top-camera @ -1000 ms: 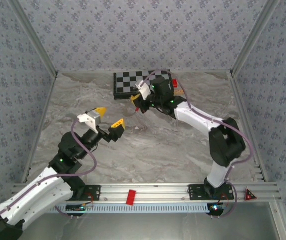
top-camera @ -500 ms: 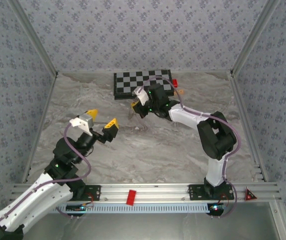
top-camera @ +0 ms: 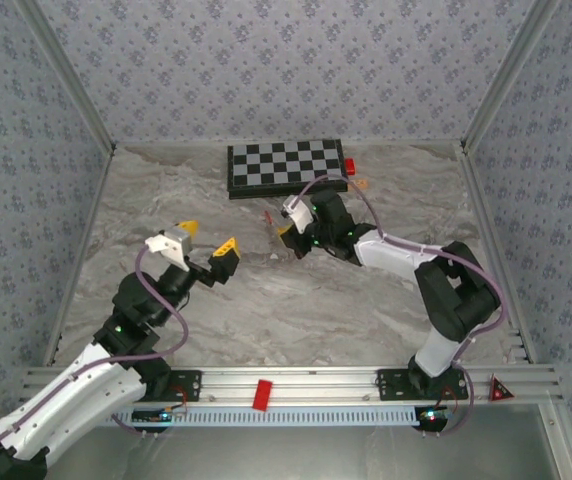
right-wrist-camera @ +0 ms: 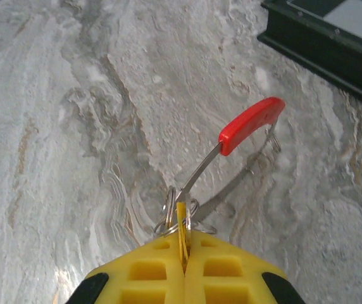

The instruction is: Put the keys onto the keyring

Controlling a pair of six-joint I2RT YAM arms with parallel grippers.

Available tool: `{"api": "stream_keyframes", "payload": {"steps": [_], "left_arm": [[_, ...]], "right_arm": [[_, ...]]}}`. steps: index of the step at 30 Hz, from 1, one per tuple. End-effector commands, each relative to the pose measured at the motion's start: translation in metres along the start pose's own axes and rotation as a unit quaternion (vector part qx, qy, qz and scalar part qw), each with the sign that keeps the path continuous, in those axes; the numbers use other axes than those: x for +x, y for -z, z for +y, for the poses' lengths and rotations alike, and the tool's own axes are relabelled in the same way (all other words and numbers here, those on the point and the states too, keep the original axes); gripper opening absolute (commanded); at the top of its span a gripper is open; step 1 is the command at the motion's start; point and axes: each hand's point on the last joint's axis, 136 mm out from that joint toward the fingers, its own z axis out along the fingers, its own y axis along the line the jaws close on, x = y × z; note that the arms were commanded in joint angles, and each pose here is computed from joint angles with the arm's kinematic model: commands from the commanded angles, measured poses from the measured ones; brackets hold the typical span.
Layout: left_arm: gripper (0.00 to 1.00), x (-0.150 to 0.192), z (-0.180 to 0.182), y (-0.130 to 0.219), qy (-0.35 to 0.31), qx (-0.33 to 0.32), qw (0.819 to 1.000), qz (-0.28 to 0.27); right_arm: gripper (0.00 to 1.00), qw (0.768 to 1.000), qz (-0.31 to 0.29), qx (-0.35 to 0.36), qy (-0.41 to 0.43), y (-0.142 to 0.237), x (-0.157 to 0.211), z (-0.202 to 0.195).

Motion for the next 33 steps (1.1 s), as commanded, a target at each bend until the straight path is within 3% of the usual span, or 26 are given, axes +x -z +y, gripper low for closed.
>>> {"api": "stream_keyframes", "payload": {"steps": [1, 14, 33], "left_arm": [[1.0, -0.008, -0.002, -0.001, 0.011, 0.008, 1.0, -0.017], [1.0, -0.004, -0.003, -0.004, 0.015, 0.013, 1.0, -0.015], [1.0, -0.002, -0.004, -0.003, 0.023, 0.019, 0.999, -0.018]], "right_arm": [[0.0, 0.999, -0.004, 0.029, -0.026, 0.015, 0.002, -0.018], [0.0, 0.989, 0.084, 0.092, -0.079, 0.034, 0.067, -0.06], [0.0, 0.953, 0.209, 0.134, -0.173, 0.054, 0.125, -0.062]]}}
